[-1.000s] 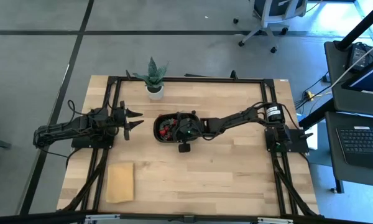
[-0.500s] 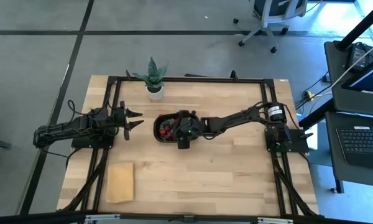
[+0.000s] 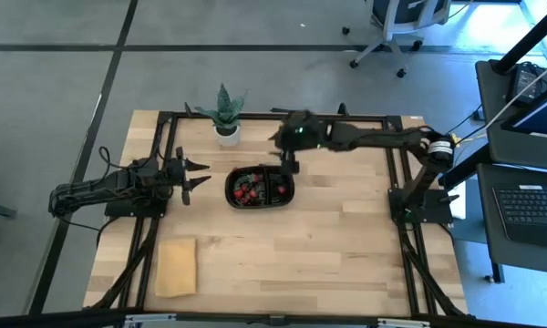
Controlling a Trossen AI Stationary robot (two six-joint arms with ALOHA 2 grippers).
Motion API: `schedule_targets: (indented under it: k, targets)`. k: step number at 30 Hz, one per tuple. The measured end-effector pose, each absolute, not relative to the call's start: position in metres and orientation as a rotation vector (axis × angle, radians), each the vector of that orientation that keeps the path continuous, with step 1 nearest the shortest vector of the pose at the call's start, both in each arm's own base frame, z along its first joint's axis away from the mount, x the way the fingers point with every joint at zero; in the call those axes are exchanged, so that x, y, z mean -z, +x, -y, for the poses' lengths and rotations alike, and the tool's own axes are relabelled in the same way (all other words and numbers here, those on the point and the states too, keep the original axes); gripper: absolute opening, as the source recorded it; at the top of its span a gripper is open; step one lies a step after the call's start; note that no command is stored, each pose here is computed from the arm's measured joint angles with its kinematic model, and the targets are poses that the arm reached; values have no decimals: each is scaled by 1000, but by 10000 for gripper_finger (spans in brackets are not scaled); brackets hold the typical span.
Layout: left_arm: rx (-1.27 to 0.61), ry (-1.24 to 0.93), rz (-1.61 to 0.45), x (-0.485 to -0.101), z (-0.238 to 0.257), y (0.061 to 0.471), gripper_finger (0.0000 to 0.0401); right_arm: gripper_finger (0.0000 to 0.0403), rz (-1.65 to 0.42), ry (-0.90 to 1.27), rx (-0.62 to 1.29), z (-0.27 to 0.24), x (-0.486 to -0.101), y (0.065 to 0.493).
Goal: Pick and placing Produce into tupperware
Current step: Move the black bin to the middle left of the table
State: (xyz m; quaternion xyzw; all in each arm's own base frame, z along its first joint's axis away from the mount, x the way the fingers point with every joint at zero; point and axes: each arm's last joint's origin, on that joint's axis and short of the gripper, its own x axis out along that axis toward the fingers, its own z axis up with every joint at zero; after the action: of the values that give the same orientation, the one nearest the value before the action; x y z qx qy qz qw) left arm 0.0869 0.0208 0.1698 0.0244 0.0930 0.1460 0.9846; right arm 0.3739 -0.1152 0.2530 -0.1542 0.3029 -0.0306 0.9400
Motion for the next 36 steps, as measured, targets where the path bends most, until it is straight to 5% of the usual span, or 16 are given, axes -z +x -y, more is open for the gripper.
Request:
schedule_targets:
  k: [10,24,36]
  targets:
    - [-419,286,-148,-179,-25,87,147,213,-613,-248,67,152,-249,361]
    - [-563,-31,-121,-175,-28,85,147,213,-644,-4,275,181,-246,346]
    - [-555,-132,-277,-161,-30,97,147,213,-732,53,183,180,-214,356]
